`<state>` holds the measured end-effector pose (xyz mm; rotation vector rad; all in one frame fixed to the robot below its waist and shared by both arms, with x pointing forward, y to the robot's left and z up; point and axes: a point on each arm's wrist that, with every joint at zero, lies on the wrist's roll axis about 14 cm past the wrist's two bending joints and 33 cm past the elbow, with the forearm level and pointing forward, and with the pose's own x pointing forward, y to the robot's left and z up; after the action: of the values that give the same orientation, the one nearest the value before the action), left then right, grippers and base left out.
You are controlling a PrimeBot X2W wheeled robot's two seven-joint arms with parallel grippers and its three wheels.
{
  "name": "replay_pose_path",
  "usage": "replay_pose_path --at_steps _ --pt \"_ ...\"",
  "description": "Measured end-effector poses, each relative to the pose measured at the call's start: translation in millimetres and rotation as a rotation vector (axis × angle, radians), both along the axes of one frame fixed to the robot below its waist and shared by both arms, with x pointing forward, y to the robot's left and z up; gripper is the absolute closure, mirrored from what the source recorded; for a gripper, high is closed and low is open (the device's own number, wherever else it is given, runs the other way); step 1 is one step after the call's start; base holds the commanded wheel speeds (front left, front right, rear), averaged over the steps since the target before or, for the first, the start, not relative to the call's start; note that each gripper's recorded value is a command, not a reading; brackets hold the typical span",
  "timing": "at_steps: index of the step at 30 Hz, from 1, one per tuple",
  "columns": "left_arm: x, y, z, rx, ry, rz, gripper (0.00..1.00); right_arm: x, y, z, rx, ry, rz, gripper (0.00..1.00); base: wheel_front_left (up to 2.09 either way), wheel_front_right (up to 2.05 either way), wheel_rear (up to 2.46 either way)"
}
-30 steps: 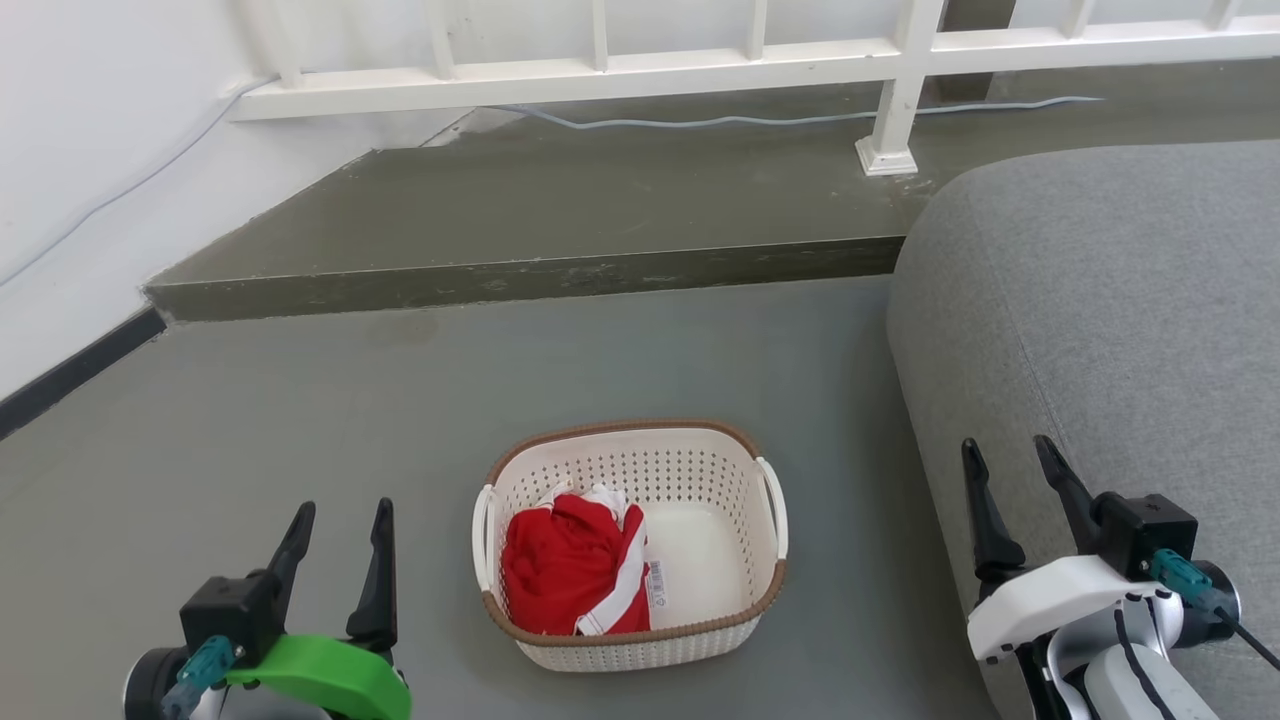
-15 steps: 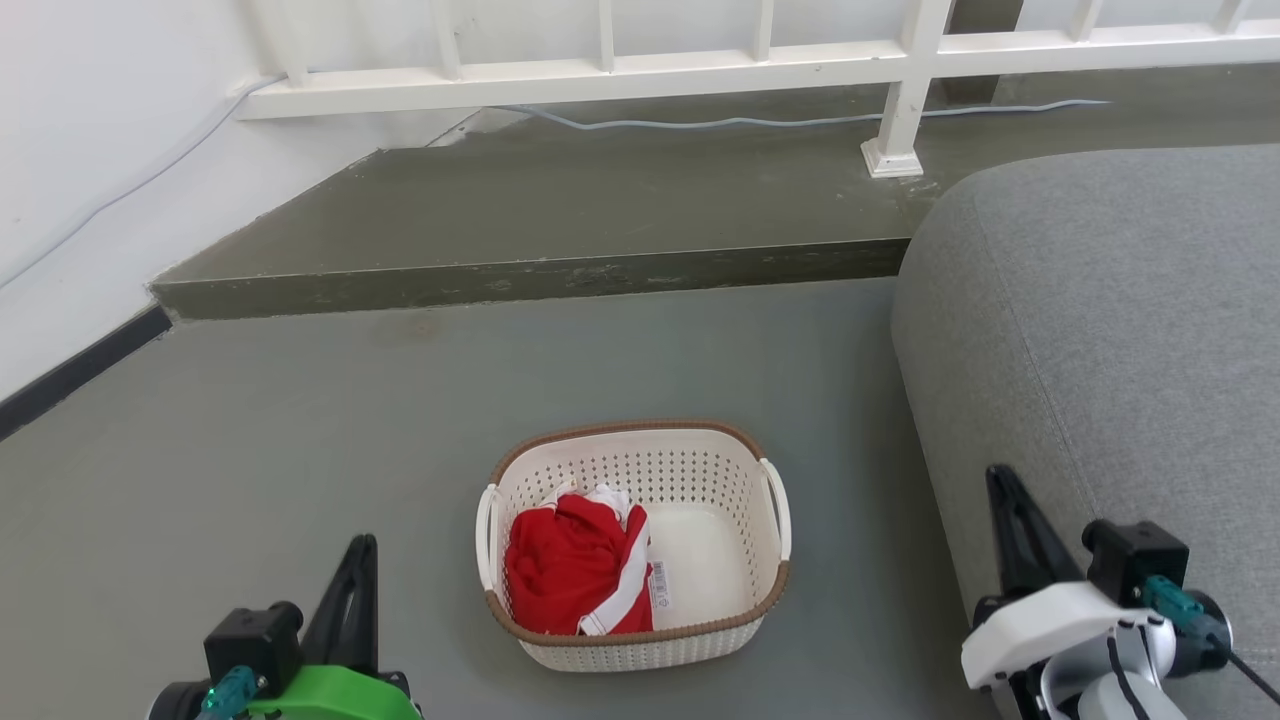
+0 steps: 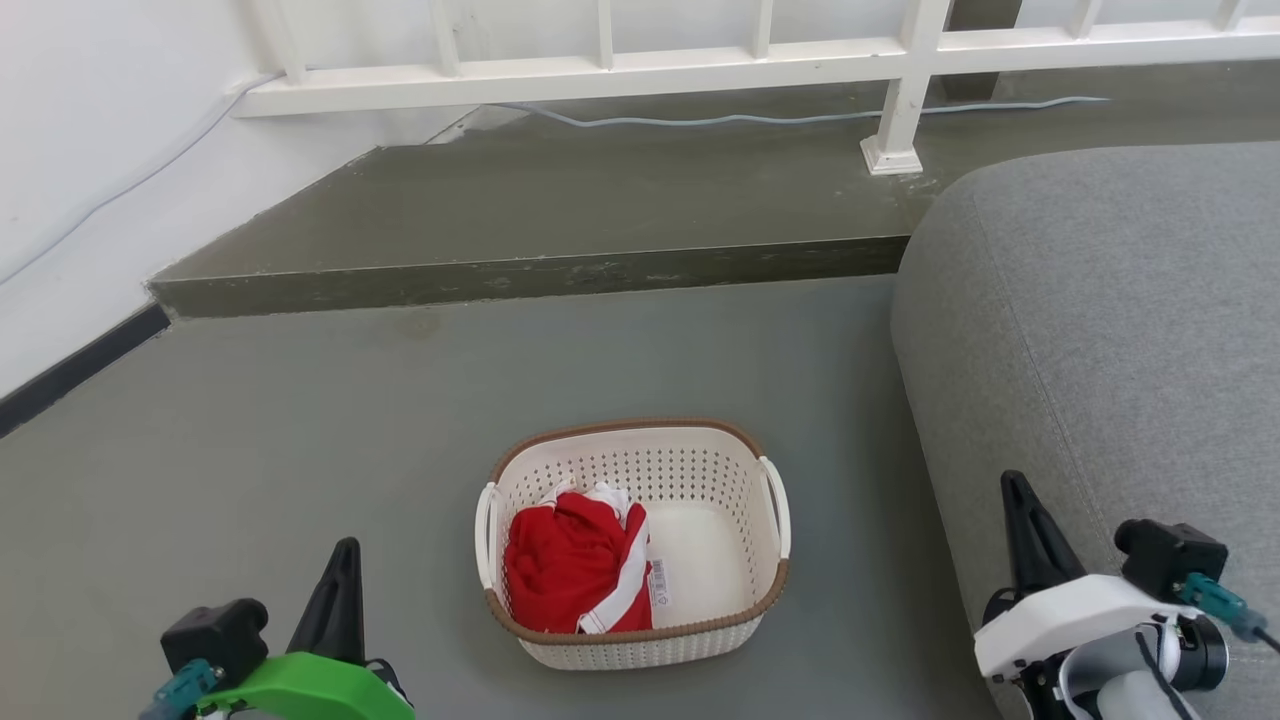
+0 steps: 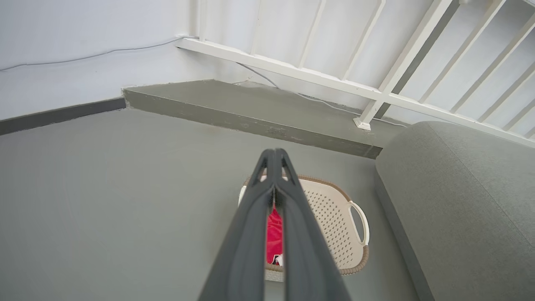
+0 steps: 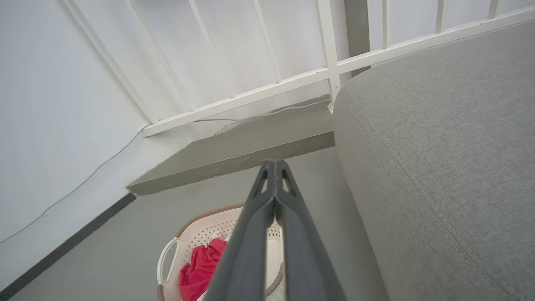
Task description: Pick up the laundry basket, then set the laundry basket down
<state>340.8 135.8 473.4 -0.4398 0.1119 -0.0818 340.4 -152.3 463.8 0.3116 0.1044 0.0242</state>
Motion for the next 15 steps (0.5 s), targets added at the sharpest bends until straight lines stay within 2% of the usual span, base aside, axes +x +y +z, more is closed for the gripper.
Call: replay_pose_path --at_steps 15 --pt "3 11 -7 -0.179 0.068 0.047 1.0 3 -13 -7 0.22 0.065 -0.068 1.0 0.0 0.0 0.0"
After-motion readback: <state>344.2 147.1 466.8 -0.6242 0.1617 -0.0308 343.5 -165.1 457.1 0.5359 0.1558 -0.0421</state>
